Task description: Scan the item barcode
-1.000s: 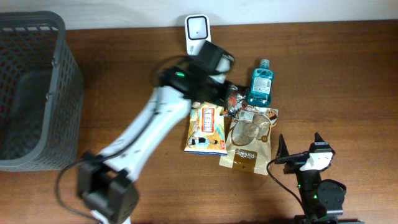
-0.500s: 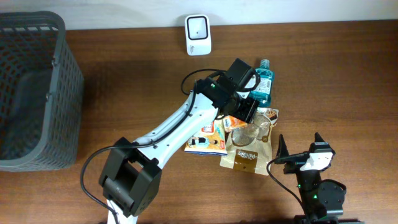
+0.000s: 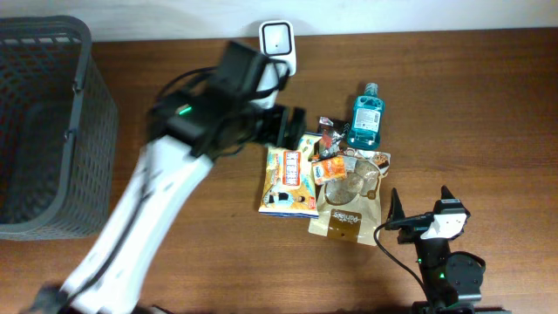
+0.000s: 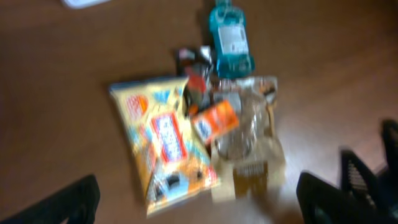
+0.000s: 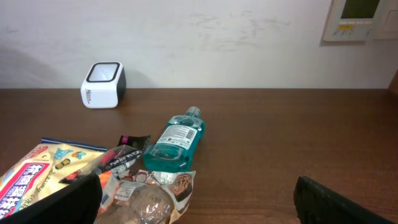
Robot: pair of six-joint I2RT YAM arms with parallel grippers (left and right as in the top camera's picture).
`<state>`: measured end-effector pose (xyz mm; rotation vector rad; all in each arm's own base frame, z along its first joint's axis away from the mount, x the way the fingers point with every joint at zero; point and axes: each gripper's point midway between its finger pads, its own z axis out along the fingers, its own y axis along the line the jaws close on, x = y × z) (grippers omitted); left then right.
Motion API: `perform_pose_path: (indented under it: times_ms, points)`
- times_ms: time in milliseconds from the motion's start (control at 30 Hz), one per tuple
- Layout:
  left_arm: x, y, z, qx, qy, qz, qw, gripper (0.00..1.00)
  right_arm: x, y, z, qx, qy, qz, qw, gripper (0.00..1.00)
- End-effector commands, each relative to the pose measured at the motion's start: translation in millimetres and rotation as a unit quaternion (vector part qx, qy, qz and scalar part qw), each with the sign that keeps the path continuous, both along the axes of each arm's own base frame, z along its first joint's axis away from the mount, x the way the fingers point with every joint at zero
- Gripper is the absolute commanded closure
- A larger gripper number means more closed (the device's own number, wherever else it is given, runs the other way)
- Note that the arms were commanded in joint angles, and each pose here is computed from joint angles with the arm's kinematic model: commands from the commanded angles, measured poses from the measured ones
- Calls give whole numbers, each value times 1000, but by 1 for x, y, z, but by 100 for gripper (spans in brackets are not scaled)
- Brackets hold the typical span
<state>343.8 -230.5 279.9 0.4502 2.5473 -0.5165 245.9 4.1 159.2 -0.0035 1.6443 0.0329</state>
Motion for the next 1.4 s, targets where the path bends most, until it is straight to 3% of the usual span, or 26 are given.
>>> perform_pose_path:
  times_ms: [0, 200, 333, 1033, 1367]
  points:
    - [-42, 31, 28, 6, 8, 4, 1000, 1, 0, 0, -3, -3, 2, -1, 1000, 1]
    - [-93, 46, 29, 51, 34, -14, 998, 1, 0, 0, -3, -3, 2, -1, 1000, 2]
    - [-105, 50, 24, 69, 52, -21, 996, 1, 0, 0, -3, -3, 2, -1, 1000, 2]
    - [-110, 54, 21, 78, 64, -21, 995, 1, 0, 0, -3, -3, 2, -1, 1000, 2]
    - [-123, 63, 35, 54, 1, -38, 998, 1, 0, 0, -3, -3, 2, -1, 1000, 2]
